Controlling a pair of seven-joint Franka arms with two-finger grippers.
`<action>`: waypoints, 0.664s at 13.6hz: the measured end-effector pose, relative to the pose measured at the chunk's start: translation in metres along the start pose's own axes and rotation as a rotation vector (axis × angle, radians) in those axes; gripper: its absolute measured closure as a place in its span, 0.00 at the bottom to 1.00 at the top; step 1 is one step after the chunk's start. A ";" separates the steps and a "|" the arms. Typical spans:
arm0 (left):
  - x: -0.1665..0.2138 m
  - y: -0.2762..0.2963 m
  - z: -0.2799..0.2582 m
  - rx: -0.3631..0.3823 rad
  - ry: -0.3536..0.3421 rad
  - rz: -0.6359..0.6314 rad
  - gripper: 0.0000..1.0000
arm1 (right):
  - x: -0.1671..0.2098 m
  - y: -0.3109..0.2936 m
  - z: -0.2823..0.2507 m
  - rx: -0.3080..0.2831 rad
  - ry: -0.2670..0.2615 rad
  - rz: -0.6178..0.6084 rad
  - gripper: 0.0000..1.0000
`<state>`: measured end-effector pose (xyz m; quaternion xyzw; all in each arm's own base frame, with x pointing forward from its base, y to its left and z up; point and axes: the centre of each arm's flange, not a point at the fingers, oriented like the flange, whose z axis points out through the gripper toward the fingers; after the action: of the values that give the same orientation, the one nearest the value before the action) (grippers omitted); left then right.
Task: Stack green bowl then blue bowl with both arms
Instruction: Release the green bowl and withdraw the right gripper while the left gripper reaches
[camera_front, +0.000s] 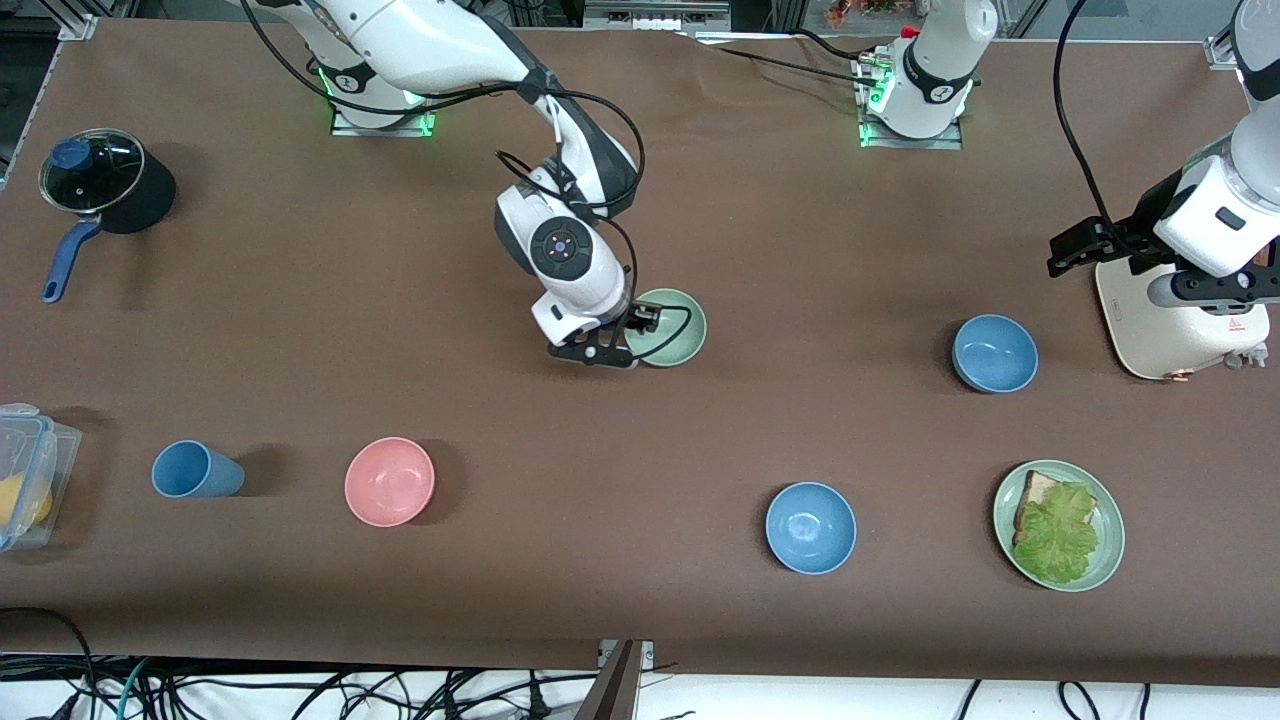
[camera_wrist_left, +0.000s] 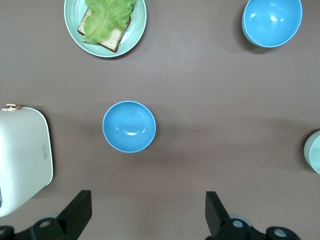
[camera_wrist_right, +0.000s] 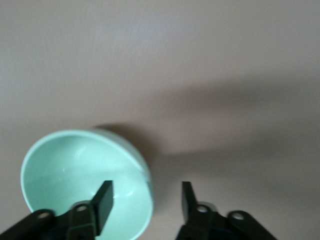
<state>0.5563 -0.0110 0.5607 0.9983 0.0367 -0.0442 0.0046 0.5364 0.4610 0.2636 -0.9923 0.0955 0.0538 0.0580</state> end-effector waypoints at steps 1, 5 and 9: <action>0.000 0.000 0.001 0.000 -0.003 0.000 0.00 | 0.018 0.008 -0.036 -0.013 0.034 0.007 0.21; 0.001 -0.002 0.018 0.004 -0.070 -0.002 0.00 | 0.087 0.103 -0.183 -0.042 0.100 -0.042 0.00; 0.025 -0.023 0.065 -0.005 -0.131 -0.026 0.00 | 0.118 0.192 -0.246 -0.063 0.085 -0.080 0.00</action>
<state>0.5734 0.0133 0.4939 0.9927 0.0494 -0.1093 0.0089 0.6373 0.2208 0.4729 -0.9980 0.0567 0.0121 0.0247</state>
